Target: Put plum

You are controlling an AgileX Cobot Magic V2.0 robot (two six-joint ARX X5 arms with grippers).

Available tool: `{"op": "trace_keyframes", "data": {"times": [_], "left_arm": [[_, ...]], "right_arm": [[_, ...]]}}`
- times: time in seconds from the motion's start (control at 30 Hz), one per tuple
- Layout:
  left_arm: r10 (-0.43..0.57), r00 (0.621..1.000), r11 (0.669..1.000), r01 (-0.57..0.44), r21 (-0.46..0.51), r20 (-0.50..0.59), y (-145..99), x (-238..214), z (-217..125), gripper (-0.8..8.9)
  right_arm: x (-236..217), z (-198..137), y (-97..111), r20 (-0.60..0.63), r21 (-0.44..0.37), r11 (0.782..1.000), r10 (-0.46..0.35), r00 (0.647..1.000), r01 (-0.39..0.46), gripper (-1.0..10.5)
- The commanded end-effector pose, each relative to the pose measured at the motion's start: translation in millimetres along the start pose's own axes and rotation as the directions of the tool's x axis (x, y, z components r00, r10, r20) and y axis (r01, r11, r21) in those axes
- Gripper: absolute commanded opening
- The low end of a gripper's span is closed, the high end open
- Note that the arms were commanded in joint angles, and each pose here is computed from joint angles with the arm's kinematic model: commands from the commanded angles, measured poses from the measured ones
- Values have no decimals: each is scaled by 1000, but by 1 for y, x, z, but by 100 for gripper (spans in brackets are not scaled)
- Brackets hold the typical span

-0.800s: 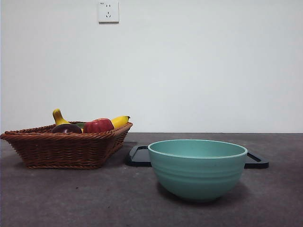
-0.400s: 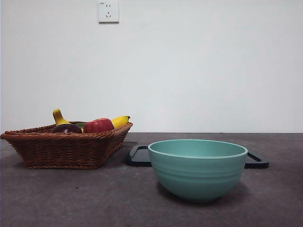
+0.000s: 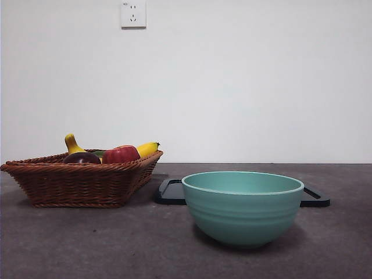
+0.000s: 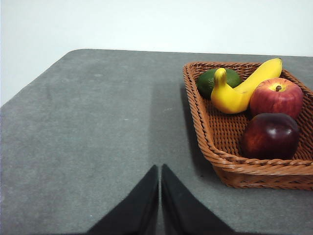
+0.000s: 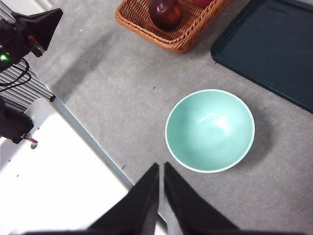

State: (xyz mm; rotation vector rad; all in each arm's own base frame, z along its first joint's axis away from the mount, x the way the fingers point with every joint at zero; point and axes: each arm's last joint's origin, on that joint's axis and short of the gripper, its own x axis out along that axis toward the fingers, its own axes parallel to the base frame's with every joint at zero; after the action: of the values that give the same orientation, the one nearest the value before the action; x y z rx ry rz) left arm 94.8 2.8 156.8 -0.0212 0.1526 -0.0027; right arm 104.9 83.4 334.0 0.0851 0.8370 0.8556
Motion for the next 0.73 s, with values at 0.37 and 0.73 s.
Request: {"op": "trace_keyframes", "data": {"times": [0.37,0.73], "left_arm": [[6,1000,1000,-6,-7,-26,1,2,-7,7],[6,1000,1000,-6,-7,-26,1,2,-7,7]], "right_arm": [[-1,4,3,14,-24,1000,12,1000,-11,6],[-22,3,-12,236,-143,974,-136,962,173,6]]}}
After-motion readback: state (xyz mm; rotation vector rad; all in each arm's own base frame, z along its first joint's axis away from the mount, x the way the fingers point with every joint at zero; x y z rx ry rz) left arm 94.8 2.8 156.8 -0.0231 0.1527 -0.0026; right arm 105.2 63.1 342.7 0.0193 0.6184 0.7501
